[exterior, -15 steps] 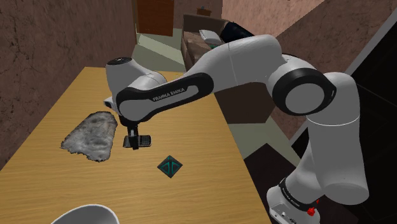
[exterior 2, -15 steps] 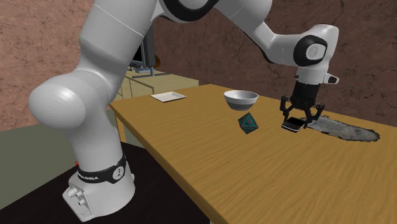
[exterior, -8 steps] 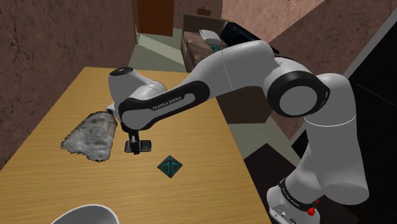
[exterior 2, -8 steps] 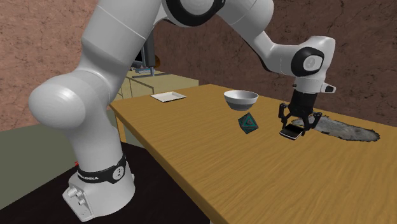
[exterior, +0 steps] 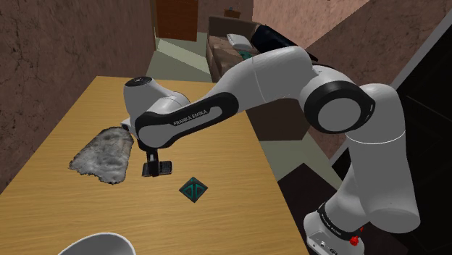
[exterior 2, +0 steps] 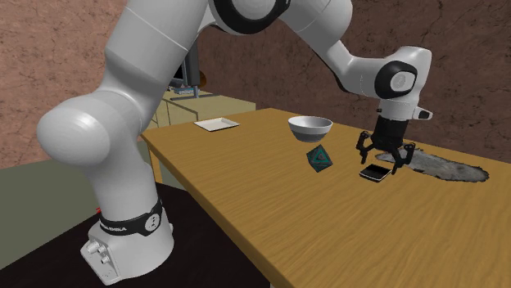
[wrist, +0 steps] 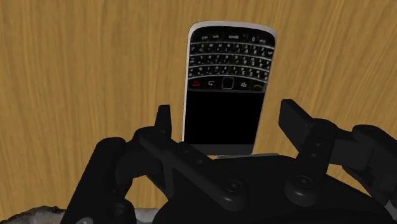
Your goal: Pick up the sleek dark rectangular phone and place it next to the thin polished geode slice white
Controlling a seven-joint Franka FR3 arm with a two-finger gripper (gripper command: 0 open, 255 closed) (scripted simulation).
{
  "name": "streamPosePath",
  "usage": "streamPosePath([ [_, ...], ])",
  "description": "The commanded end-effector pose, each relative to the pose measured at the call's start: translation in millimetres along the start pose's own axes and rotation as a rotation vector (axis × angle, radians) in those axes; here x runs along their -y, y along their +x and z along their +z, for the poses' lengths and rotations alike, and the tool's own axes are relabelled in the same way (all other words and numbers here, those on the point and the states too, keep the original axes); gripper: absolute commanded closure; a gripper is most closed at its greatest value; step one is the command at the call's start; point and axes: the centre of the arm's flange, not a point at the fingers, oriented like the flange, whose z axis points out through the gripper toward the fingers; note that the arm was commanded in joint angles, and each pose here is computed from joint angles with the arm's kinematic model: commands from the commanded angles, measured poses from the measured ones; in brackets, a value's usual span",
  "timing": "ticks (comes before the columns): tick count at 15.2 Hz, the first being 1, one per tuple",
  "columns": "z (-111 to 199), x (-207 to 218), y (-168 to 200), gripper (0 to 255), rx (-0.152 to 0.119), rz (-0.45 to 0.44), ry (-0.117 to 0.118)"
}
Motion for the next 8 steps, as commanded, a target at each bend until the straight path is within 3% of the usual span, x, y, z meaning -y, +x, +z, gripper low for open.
streamPosePath([
  [1,0.0,0.0,0.0,0,0.0,0.0,0.0],
  [4,0.0,0.0,0.0,0,0.0,0.0,0.0],
  [8,-50.0,0.0,0.0,0,0.0,0.0,0.0],
])
